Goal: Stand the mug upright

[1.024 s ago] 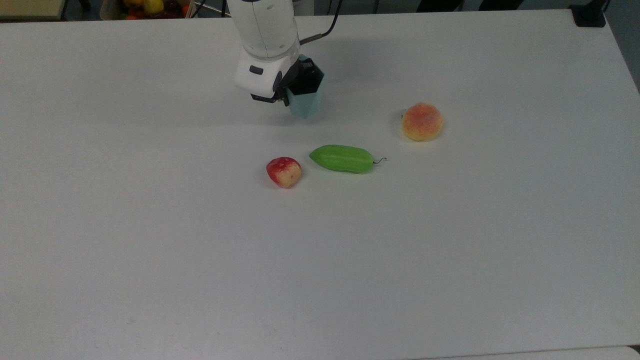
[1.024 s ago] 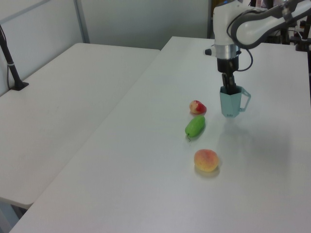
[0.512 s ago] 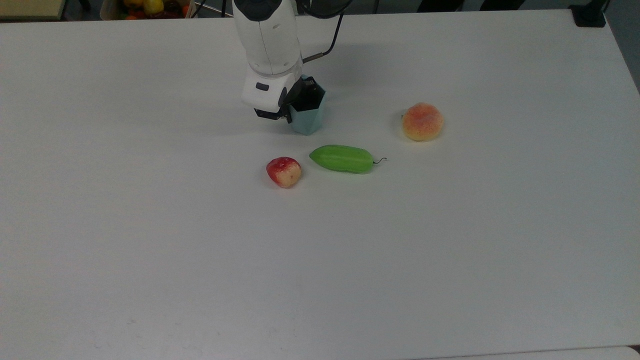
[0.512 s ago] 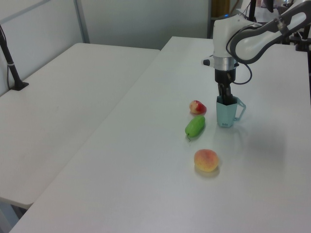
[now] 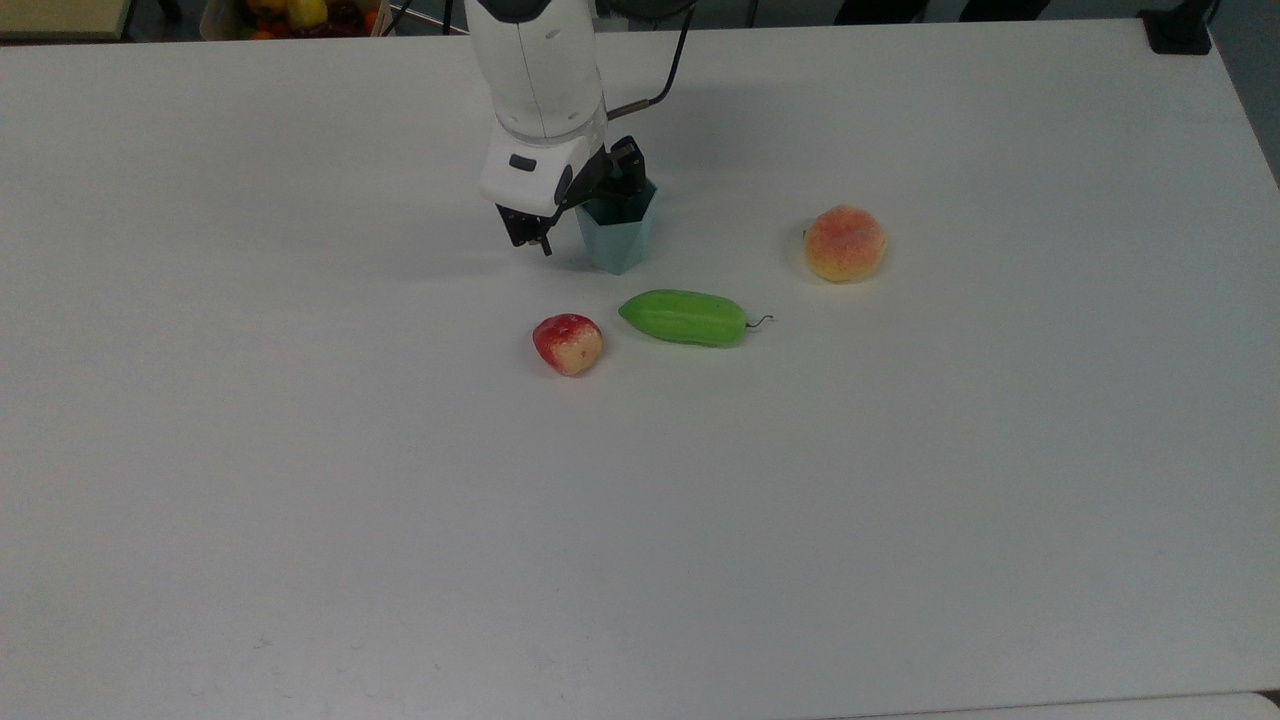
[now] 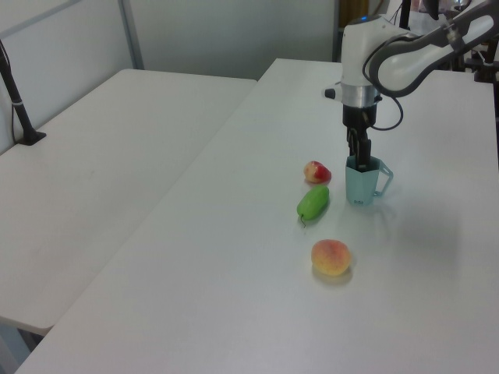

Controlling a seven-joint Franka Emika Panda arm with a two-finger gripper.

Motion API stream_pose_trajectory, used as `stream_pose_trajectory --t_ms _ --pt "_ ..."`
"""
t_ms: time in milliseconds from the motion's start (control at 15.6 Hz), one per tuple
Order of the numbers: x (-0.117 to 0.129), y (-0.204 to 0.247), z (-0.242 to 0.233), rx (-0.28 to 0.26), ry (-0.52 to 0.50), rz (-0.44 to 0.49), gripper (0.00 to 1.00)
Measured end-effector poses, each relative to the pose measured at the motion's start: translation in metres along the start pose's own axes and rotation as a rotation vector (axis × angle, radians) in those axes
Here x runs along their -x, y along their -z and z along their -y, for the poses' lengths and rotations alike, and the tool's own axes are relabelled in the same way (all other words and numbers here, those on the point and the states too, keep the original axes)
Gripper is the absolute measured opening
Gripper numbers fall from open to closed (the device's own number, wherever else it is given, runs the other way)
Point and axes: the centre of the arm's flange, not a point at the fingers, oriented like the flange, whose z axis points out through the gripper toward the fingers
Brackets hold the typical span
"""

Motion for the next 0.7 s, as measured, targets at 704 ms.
stream_pose_trajectory --t_ms 704 --pt "0.015 0.232 0.03 0.009 -0.472 -0.058 1.0"
